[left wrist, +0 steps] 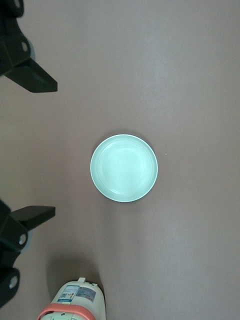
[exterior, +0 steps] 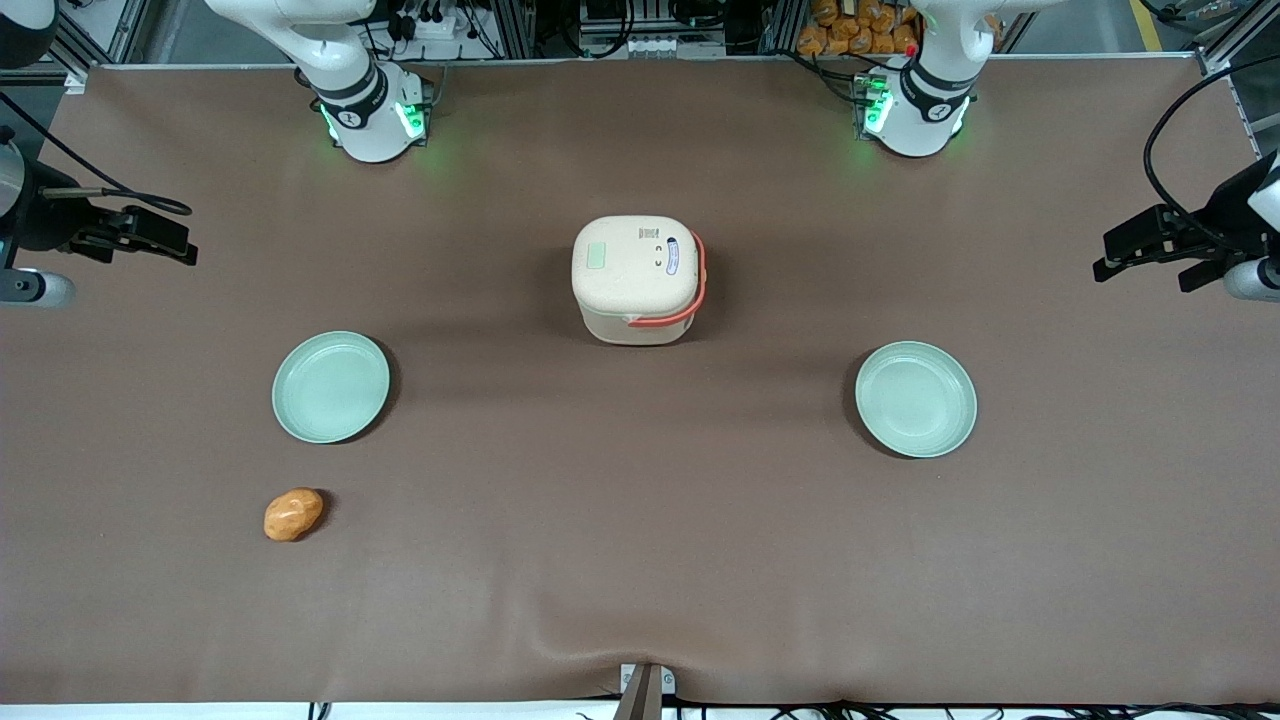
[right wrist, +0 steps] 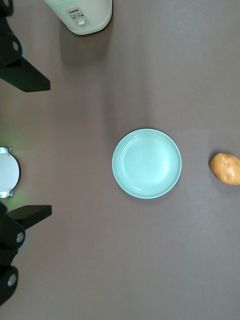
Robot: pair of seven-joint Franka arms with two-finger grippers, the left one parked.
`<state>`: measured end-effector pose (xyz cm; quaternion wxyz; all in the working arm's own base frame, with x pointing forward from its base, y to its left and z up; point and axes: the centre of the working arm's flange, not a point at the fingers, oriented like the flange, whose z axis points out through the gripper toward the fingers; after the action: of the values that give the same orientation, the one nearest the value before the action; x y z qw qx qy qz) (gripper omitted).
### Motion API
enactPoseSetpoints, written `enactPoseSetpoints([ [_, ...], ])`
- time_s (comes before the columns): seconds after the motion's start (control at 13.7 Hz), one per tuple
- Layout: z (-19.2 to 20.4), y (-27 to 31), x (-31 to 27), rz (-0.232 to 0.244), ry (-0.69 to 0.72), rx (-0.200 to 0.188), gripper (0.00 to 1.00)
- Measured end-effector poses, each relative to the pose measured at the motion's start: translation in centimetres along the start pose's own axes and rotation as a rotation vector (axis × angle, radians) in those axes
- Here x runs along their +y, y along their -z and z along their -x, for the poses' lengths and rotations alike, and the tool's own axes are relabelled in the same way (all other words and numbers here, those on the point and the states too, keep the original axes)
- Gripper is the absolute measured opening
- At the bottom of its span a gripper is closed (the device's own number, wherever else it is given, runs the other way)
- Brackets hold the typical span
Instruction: Press rice cooker button with right arm
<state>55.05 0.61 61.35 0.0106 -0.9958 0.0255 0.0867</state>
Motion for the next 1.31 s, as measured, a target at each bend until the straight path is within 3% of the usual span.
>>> enactPoseSetpoints([
  [0.51,0.0,0.1,0.1,0.004,-0.002,0.001,1.00],
  [0.73,0.0,0.2,0.8,0.073,-0.013,0.007,1.00],
  [0.87,0.1,0.2,0.6,0.091,-0.008,-0.001,1.00],
  [1.02,0.3,0.0,-0.3,0.087,0.008,-0.013,1.00],
  [1.31,0.8,-0.2,-5.0,0.027,0.091,-0.023,1.00],
])
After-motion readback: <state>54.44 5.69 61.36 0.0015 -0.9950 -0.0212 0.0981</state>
